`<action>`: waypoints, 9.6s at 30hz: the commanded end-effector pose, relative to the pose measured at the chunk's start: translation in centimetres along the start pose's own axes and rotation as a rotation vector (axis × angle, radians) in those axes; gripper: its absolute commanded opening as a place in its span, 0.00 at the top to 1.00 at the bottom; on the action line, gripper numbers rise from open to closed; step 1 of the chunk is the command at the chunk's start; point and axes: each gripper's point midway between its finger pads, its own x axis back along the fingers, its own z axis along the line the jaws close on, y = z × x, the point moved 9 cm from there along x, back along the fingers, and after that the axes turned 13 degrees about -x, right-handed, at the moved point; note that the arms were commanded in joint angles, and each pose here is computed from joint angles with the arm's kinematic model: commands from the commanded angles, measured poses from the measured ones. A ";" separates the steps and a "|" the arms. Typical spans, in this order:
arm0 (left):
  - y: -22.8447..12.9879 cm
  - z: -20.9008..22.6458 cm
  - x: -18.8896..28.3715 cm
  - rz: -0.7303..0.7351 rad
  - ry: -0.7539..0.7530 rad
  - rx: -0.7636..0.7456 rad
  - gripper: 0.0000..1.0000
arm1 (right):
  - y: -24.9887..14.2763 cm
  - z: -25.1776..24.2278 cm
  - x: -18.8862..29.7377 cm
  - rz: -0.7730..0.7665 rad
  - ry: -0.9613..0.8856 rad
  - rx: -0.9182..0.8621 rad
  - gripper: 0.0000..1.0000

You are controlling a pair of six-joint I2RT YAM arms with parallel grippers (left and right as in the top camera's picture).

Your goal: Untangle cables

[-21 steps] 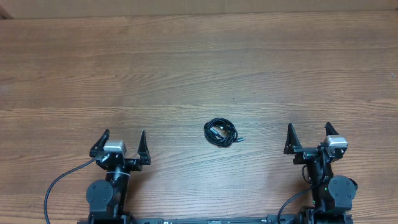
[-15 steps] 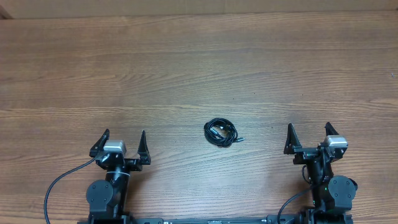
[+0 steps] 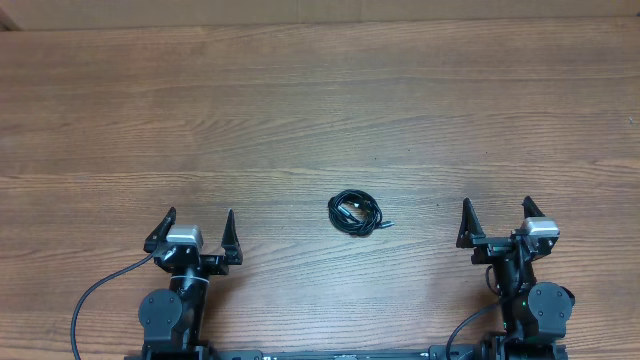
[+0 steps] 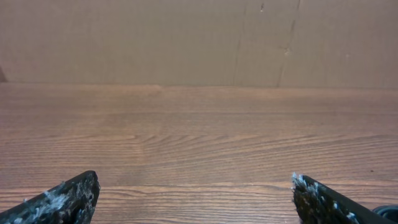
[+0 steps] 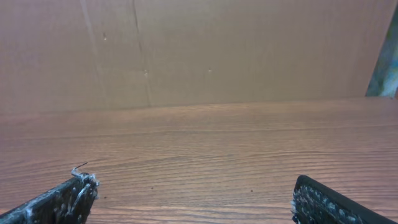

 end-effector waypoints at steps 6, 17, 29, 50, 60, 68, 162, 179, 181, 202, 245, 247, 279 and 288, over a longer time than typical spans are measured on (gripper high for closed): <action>-0.1 -0.1 0.0 -0.007 -0.005 -0.005 0.01 | -0.2 0.0 0.0 -0.006 0.000 0.008 0.00; -0.1 -0.1 0.0 -0.007 -0.005 -0.005 0.01 | -0.2 0.0 0.0 -0.006 0.000 0.008 0.00; -0.1 -0.1 0.0 -0.007 -0.005 -0.005 0.01 | -0.2 0.0 0.0 -0.006 0.000 0.008 0.00; -0.1 -0.1 0.0 -0.007 -0.005 -0.005 0.01 | -0.2 0.0 0.0 -0.006 0.000 0.008 0.00; -0.1 -0.1 0.0 -0.007 -0.005 -0.005 0.00 | -0.2 0.0 0.0 -0.006 0.000 0.008 0.00; 0.2 0.6 0.0 -0.014 0.075 -0.031 0.00 | -0.2 0.0 0.0 -0.006 0.000 0.008 0.00; 4.3 -14.0 -19.3 1.307 -0.056 0.224 0.96 | -0.2 0.0 0.0 -0.006 0.000 0.008 0.00; 3.0 -14.1 -19.2 1.299 -0.223 0.067 0.25 | -0.2 0.0 0.0 -0.006 0.000 0.008 0.00; 2.7 -14.3 -19.3 1.287 -0.277 0.005 0.36 | -0.2 0.0 0.0 -0.006 0.000 0.008 0.00; -3.2 -15.2 -18.1 1.205 -0.528 -0.194 0.53 | -0.2 0.0 0.0 -0.006 0.000 0.008 0.00; -2.2 -15.0 -19.1 1.108 -0.678 -0.349 0.58 | -0.2 0.0 0.0 -0.006 0.000 0.008 0.00; -2.5 -15.0 -18.9 1.119 -0.671 -0.337 0.60 | -0.2 0.0 0.0 -0.006 0.000 0.008 0.00; 2.9 -13.9 -18.7 1.367 0.117 0.642 0.96 | -0.2 0.0 0.0 -0.006 0.000 0.008 0.00; 3.0 -14.7 -17.1 1.534 0.232 0.921 0.96 | -0.3 0.4 0.0 0.015 0.055 -0.230 0.00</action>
